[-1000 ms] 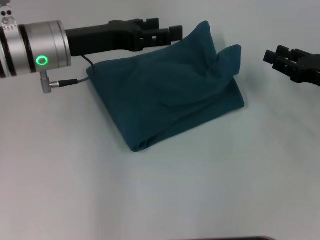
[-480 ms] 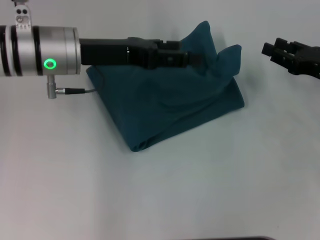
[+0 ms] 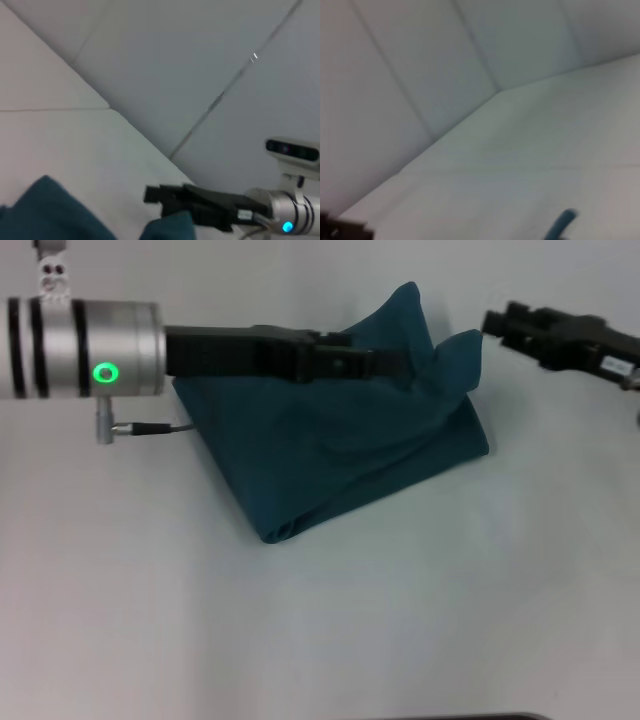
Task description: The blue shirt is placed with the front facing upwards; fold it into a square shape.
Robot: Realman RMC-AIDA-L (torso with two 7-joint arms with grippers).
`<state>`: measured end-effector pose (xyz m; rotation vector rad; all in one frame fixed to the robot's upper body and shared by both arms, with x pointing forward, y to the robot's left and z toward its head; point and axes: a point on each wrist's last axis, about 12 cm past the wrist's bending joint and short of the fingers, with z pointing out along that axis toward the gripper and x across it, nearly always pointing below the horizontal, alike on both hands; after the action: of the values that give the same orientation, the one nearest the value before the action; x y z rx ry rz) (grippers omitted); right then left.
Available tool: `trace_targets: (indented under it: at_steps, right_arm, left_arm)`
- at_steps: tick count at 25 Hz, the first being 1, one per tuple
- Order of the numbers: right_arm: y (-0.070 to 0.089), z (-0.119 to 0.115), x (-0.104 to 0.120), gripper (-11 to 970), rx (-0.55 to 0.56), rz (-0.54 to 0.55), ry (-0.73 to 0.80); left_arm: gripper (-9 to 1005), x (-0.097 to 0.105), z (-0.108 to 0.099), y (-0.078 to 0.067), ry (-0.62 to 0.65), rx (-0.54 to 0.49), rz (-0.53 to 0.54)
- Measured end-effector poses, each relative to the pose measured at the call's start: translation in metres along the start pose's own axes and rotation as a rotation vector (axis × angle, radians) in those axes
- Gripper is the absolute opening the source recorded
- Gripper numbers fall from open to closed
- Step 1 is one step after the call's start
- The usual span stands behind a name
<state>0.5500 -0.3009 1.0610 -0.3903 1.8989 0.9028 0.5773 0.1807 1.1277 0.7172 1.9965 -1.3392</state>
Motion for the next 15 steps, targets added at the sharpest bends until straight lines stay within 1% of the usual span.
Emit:
trace_targets:
  at_steps: [1, 4, 7, 9, 10, 11, 15]
  right_arm:
    - [0.000, 0.000, 0.000, 522, 0.000, 0.000, 0.000]
    - [0.005, 0.008, 0.002, 524, -0.043, -0.008, 0.064]
    - [0.008, 0.006, 0.008, 525, -0.058, -0.010, 0.095]
    - [0.007, -0.001, 0.012, 526, -0.053, -0.004, 0.092]
    - [0.005, -0.010, 0.014, 527, -0.045, 0.007, 0.069]
    - [0.005, -0.010, 0.014, 527, -0.045, 0.007, 0.069]
    - [0.001, -0.029, 0.012, 529, -0.046, 0.029, 0.062]
  left_arm:
    - [934, 0.003, -0.006, 0.002, -0.016, -0.010, -0.015]
    - [933, 0.009, -0.020, 0.006, -0.050, -0.035, -0.041]
    - [933, 0.014, -0.029, 0.008, -0.072, -0.054, -0.057]
    - [933, 0.016, -0.032, 0.009, -0.078, -0.058, -0.059]
    - [933, 0.016, -0.032, 0.009, -0.079, -0.061, -0.059]
    - [933, 0.016, -0.032, 0.009, -0.079, -0.061, -0.059]
    - [933, 0.015, -0.031, 0.010, -0.078, -0.070, -0.056]
